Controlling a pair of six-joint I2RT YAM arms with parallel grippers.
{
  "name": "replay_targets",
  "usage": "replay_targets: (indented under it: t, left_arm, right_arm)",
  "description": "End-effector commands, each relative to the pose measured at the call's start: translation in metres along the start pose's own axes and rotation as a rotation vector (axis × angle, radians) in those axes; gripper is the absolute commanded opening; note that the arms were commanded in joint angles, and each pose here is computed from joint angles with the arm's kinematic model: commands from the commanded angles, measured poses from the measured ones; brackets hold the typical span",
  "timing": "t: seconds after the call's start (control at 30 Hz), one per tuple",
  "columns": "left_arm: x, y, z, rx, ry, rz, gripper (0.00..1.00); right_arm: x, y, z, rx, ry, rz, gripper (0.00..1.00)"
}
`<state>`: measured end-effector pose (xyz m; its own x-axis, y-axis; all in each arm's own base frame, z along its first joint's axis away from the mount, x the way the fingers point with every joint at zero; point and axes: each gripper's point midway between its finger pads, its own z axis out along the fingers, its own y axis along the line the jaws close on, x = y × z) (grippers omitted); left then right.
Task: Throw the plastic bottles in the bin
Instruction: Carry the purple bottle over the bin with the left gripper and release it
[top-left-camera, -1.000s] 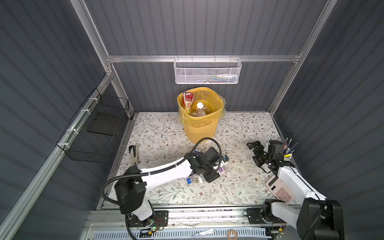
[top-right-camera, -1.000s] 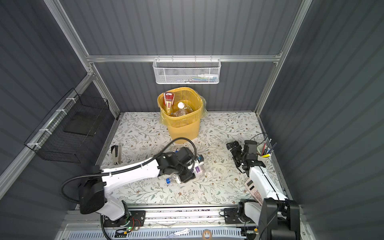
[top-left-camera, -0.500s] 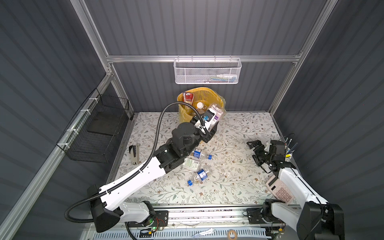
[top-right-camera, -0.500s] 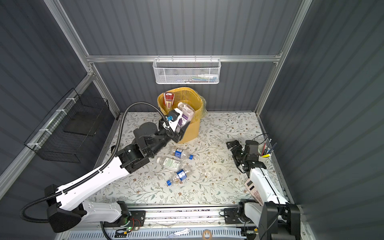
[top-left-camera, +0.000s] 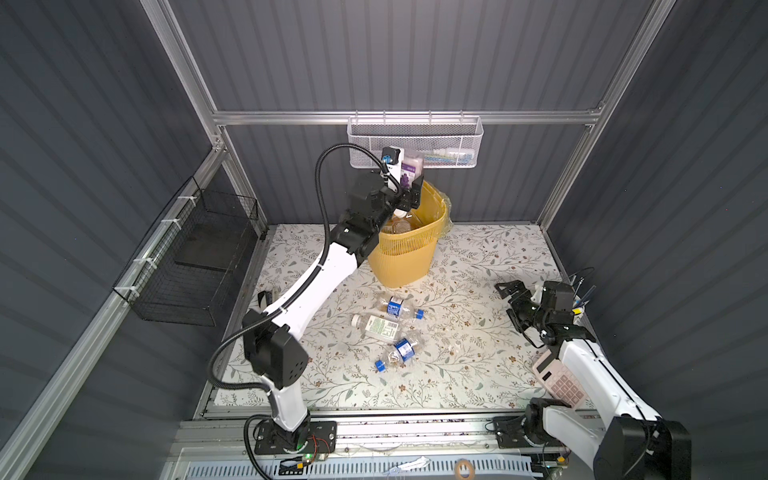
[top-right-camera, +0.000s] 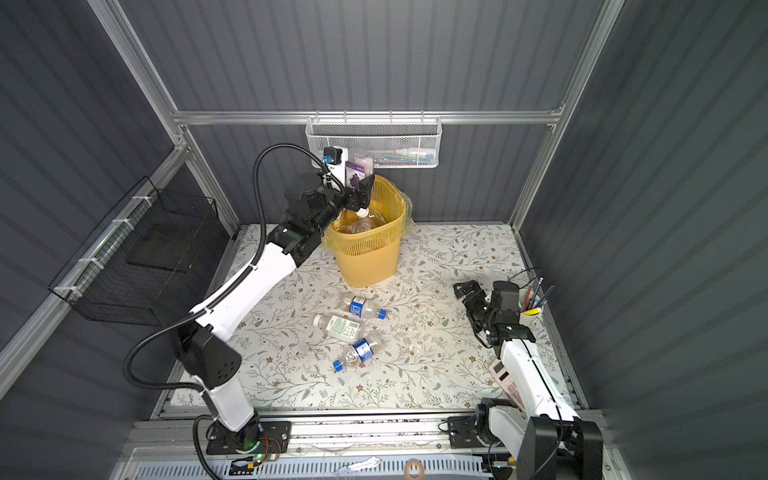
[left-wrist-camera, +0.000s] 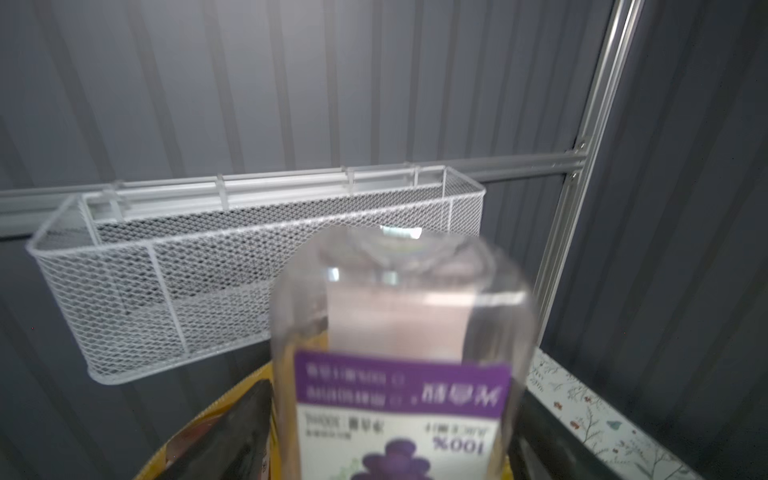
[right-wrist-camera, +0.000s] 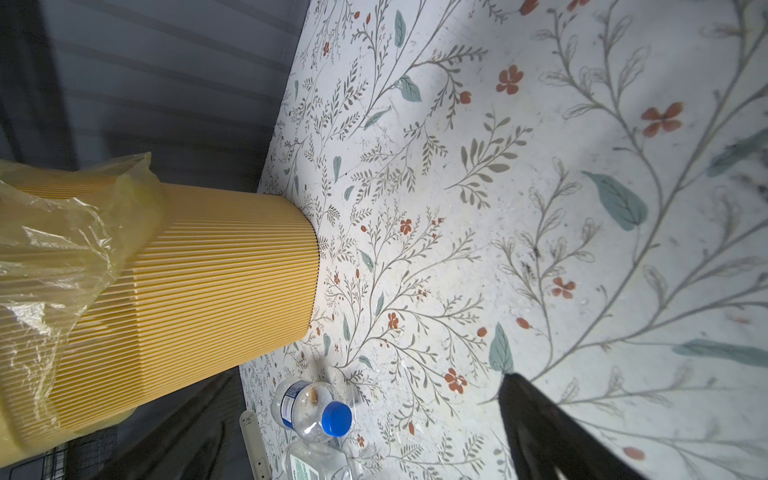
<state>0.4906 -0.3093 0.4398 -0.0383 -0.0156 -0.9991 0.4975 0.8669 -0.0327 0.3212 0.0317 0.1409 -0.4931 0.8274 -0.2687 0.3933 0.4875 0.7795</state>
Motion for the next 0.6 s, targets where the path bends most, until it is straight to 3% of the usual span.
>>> replay_targets:
  t: [0.0, 0.07, 0.23, 0.57]
  left_arm:
    - [0.011, 0.001, -0.004, 0.021, 0.164, -0.081, 0.99]
    - [-0.001, 0.006, -0.015, -0.009, 0.166, -0.07, 1.0]
    - [-0.035, 0.024, -0.06, -0.098, 0.046, -0.063, 1.0]
    - [-0.013, 0.041, -0.093, -0.187, 0.097, -0.096, 1.0]
  right_arm:
    - [-0.008, 0.011, -0.008, -0.017, -0.026, -0.028, 0.99]
    - [-0.009, 0.011, -0.009, -0.015, -0.028, -0.029, 0.99]
    - [-0.01, 0.011, -0.009, -0.014, -0.027, -0.019, 0.99]
    - [-0.012, 0.017, -0.012, -0.016, -0.024, -0.019, 0.99]
